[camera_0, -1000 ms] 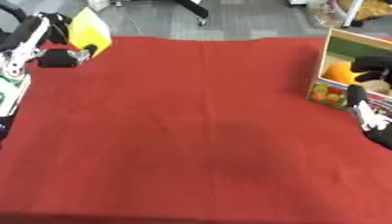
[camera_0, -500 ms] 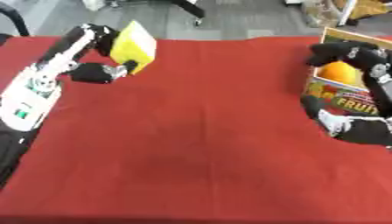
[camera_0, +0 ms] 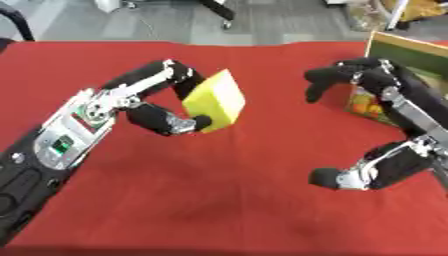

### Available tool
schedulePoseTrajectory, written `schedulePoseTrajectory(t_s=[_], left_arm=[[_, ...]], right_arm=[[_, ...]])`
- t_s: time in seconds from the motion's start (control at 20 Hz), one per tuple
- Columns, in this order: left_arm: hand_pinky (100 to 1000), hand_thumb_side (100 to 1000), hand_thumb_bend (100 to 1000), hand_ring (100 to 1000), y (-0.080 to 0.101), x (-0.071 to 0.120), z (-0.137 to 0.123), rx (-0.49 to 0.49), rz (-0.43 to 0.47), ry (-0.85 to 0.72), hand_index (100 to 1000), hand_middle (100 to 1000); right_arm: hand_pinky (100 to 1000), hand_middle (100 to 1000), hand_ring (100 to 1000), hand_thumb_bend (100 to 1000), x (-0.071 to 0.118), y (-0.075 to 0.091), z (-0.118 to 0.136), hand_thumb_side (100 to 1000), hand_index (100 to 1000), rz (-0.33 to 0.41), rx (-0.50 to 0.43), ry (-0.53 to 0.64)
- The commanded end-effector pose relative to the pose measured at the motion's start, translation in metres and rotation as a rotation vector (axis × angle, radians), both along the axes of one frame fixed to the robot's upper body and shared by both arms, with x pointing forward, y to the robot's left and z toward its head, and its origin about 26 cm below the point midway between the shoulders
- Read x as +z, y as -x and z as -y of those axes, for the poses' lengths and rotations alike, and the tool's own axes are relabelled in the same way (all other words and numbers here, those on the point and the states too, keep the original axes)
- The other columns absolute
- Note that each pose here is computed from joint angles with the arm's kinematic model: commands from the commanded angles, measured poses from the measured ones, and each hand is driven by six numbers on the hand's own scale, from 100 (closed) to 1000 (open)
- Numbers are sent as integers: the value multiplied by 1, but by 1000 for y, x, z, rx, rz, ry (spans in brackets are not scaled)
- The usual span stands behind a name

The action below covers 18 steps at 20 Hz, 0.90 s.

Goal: Pick up the objects with one hand, pass them to the other hand, and then place them into the box on the other side of the table.

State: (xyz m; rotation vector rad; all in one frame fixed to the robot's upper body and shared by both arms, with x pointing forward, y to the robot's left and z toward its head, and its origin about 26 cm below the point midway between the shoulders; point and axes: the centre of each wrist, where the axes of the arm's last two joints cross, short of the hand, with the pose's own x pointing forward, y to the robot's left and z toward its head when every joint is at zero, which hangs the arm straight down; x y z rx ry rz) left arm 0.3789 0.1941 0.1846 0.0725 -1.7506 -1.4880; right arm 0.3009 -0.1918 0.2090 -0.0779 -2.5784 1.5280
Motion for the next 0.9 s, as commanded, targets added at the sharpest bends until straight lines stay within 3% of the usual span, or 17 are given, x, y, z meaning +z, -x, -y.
schedulePoseTrajectory(t_s=[0.05,0.35,0.9], left_arm=[[617,447,286,548,2,20,3,-49,-13,-9,679,518],[624,450,289,557,4,30,12,-124,-85,-25,683,524],[630,458,299,564,5,26,27,-196,-162,-88,688,531]], right_arm=[[605,550,616,727,11,3,-3,474,896,56,30,58],[606,543,608,739,15,3,-10,475,906,97,45,81],[608,528,589,670,22,2,-15,457,913,219,7,119]])
